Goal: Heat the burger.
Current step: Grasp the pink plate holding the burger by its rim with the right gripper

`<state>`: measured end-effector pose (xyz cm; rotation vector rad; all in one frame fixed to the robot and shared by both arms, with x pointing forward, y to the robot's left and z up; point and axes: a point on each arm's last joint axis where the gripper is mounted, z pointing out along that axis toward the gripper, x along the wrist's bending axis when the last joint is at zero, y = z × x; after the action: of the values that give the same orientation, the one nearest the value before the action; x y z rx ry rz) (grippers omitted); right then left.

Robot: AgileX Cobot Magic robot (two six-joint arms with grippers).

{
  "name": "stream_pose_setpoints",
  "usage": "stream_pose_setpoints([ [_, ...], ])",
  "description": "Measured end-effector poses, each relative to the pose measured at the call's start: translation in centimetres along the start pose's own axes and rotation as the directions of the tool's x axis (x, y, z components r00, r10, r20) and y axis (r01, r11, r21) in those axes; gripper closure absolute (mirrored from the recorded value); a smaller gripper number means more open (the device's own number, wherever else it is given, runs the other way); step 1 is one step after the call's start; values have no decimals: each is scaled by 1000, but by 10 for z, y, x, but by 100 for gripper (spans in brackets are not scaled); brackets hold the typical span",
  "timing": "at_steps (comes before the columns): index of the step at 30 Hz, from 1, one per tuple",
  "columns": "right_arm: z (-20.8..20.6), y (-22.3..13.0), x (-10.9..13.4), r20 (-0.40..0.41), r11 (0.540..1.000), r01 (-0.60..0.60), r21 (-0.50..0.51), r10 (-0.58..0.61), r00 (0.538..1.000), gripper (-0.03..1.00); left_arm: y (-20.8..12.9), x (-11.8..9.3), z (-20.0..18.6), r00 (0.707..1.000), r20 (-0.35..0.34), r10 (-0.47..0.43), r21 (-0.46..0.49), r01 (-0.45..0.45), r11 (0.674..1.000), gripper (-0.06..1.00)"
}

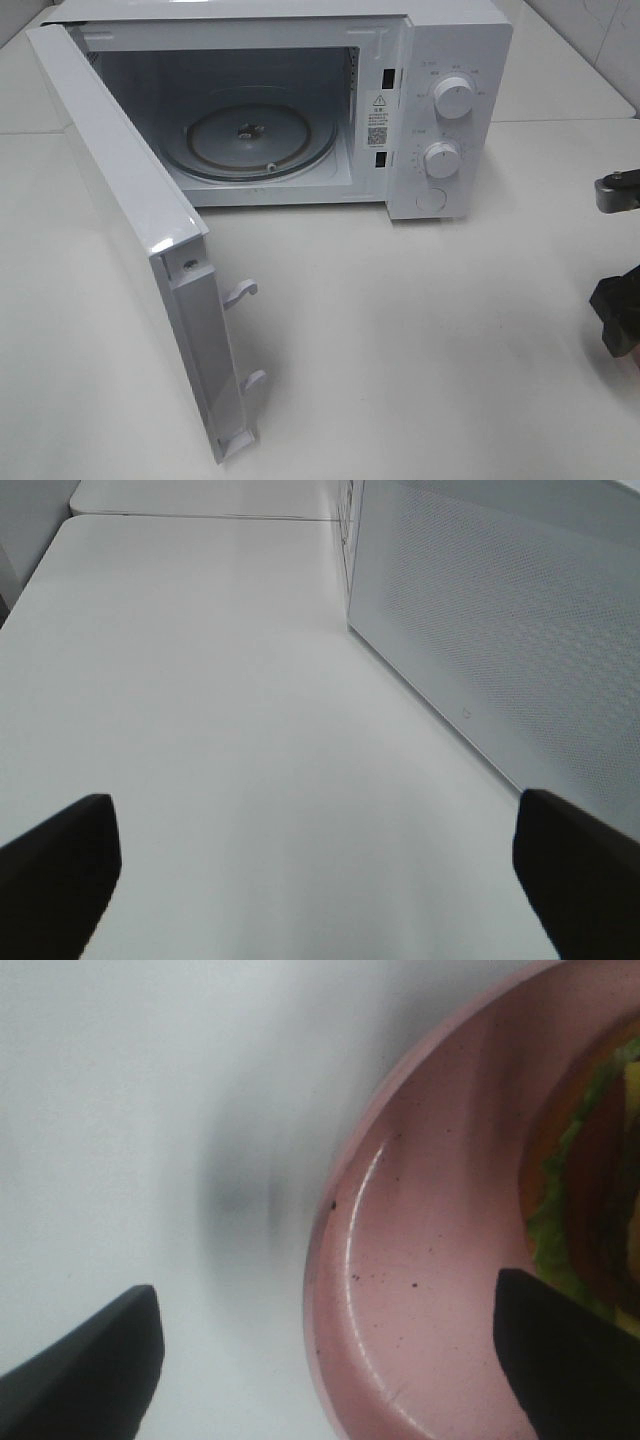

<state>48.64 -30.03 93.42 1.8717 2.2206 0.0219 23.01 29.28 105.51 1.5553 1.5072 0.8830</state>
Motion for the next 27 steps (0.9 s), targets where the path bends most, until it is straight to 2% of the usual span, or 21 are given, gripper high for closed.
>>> stream_pose_setpoints([
  [5,8,2,-5,6,1000,-16,-2,16,1000,13,0,0,0,1000,0,0,0,0,1000,-4],
  [21,44,9,1,-18,1000,8,14,-8,1000,17,0,0,0,1000,0,0,0,0,1000,-4],
  [27,47,9,1,-12,1000,-1,19,2,1000,26,0,0,0,1000,0,0,0,0,1000,-4],
])
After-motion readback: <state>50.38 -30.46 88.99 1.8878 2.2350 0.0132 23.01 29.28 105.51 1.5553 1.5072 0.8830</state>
